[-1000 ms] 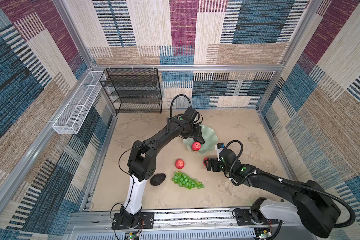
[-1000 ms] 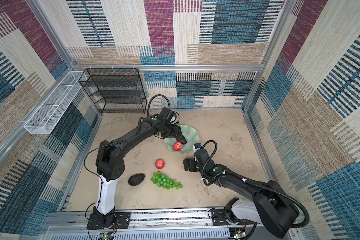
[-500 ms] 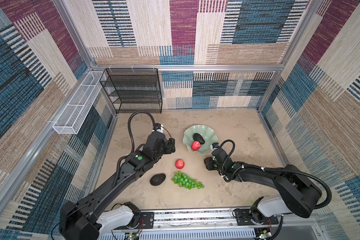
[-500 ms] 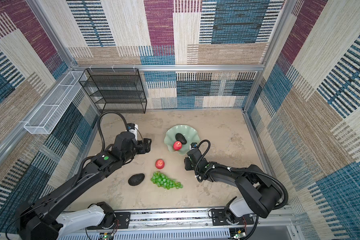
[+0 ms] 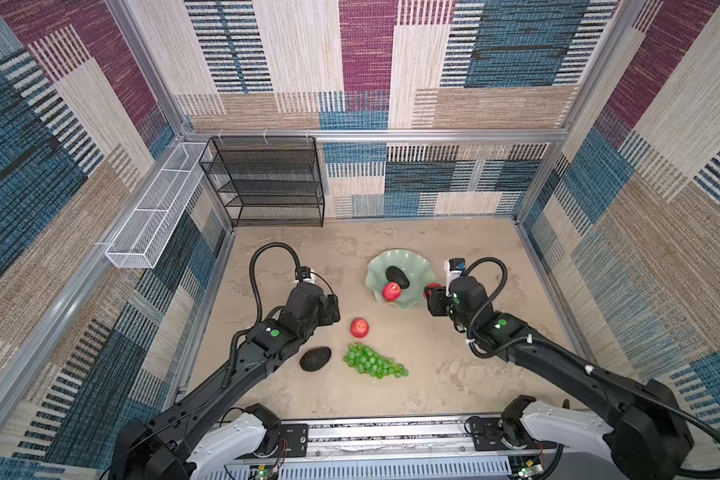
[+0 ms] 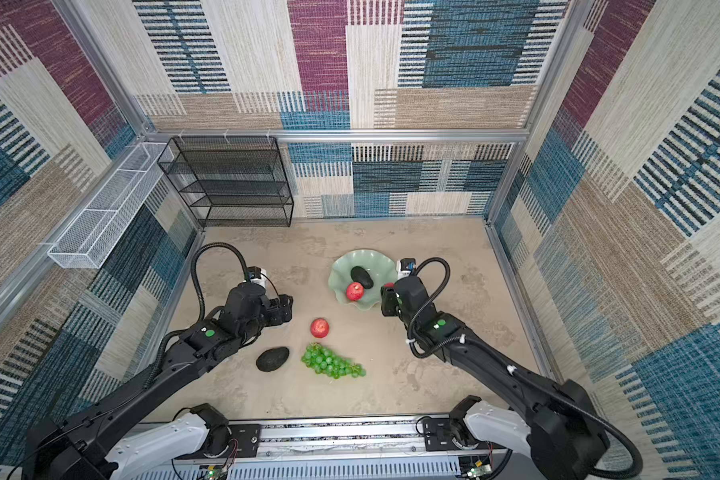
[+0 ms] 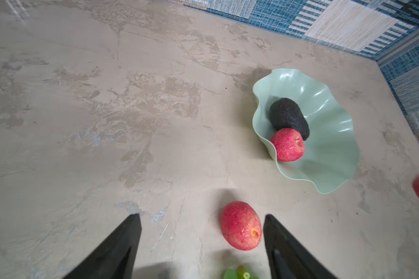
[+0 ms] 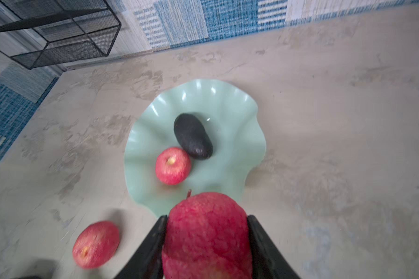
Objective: Place and organize the fake fruits in the fruit bowl
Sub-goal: 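Drop a second apple into the bowl with the right gripper while the left withdraws, then grasp the last red apple with the left gripper and carry it to the bowl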
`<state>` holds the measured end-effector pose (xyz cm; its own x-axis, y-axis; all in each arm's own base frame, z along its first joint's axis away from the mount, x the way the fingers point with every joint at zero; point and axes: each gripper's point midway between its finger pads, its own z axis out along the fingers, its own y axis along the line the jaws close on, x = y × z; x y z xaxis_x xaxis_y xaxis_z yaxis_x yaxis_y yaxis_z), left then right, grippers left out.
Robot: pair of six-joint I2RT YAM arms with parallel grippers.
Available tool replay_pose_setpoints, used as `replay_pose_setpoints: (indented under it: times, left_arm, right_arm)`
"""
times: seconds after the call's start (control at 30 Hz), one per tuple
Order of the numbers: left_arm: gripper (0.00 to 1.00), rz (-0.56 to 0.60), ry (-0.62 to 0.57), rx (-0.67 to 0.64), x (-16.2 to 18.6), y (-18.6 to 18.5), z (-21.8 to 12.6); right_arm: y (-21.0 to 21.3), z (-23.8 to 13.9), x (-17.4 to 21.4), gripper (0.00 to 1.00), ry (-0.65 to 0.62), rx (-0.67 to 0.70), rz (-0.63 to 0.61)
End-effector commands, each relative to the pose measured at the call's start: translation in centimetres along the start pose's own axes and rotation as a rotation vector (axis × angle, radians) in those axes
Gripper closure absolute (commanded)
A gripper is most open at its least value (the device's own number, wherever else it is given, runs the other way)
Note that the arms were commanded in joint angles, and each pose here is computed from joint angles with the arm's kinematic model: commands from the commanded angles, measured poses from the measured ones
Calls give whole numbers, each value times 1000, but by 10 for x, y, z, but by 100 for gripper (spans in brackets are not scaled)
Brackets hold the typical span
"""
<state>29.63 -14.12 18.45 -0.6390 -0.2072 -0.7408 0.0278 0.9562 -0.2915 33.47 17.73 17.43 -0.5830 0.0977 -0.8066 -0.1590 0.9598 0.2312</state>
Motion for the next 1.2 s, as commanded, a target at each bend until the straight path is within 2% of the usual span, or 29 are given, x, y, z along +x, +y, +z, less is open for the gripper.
replay_pose_setpoints:
  times: [0.0,0.2,0.4,0.5,0.63,0.83,1.0,1.17]
  left_arm:
    - [19,-36,20,60,-3,-13,-4]
    - [19,-42,68,77,7,-13,-12]
    - [20,-49,128,100,21,-16,-10]
    - [20,-55,160,109,27,-18,-5]
    - [21,-57,211,115,37,-23,6]
    - [22,-57,277,147,50,-35,20]
    - [22,-37,320,182,59,-51,30]
    - [22,0,390,157,80,-58,47]
  right_arm:
    - [20,28,-13,52,12,-52,-109]
    - [22,85,11,52,111,-51,-161]
    - [15,107,30,50,157,-43,-159]
    - [14,114,35,45,171,-44,-152]
    - [16,115,35,33,180,-51,-144]
    - [20,87,-3,21,85,-54,-135]
    - [23,37,-47,7,-62,-76,-103]
    - [17,-3,-55,1,-139,-101,-68]
